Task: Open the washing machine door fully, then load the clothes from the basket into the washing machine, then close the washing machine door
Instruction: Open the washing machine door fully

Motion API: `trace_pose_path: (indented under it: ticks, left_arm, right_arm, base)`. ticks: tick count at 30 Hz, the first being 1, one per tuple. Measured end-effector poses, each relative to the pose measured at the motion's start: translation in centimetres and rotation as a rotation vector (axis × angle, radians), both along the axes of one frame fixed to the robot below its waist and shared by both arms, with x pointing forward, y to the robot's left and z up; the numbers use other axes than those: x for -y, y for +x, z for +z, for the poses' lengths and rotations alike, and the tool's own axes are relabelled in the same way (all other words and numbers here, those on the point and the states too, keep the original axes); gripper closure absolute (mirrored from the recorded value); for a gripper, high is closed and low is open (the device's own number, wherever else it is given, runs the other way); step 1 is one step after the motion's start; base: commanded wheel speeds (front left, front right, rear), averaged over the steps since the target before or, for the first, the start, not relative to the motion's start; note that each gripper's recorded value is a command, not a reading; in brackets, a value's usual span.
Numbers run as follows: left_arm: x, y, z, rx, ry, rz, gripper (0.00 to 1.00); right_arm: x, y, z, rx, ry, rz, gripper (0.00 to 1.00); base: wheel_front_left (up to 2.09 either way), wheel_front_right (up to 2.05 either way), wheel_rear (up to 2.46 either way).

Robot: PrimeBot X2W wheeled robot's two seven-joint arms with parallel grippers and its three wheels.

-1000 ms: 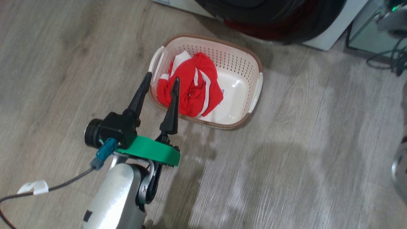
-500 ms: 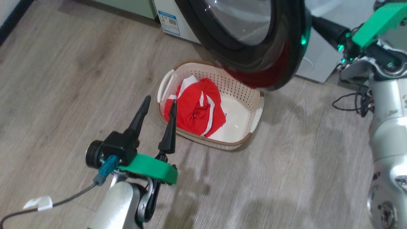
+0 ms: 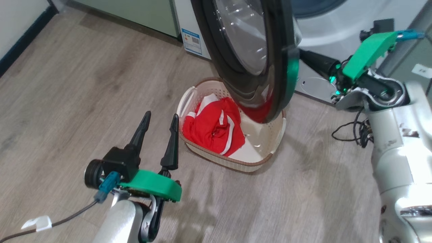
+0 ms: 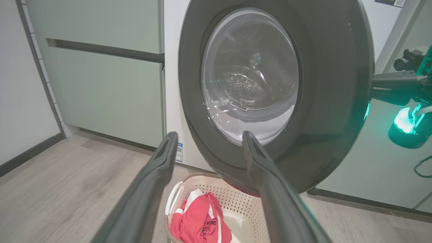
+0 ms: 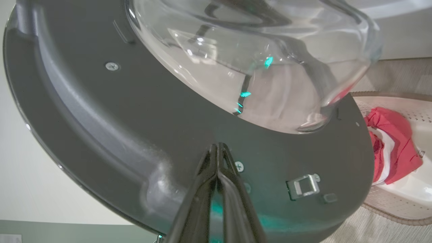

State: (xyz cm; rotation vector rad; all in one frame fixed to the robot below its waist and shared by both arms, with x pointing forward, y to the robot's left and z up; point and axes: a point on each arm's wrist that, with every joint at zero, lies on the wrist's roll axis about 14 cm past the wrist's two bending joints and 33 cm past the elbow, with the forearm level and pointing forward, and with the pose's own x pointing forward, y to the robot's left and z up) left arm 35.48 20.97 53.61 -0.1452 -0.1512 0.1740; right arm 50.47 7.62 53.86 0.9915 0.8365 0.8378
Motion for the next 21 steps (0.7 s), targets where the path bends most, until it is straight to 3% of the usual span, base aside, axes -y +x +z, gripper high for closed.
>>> trace_pose_path:
  ticks: [21]
  left_arm:
    - [-4.3,-4.7,0.0,-0.005,0.006,0.157,0.0]
  right_arm:
    - [-10.5,-8.5,-0.2,-0.02,0.033,0.306,1.0]
  base:
    - [0.0,0.0,0.0]
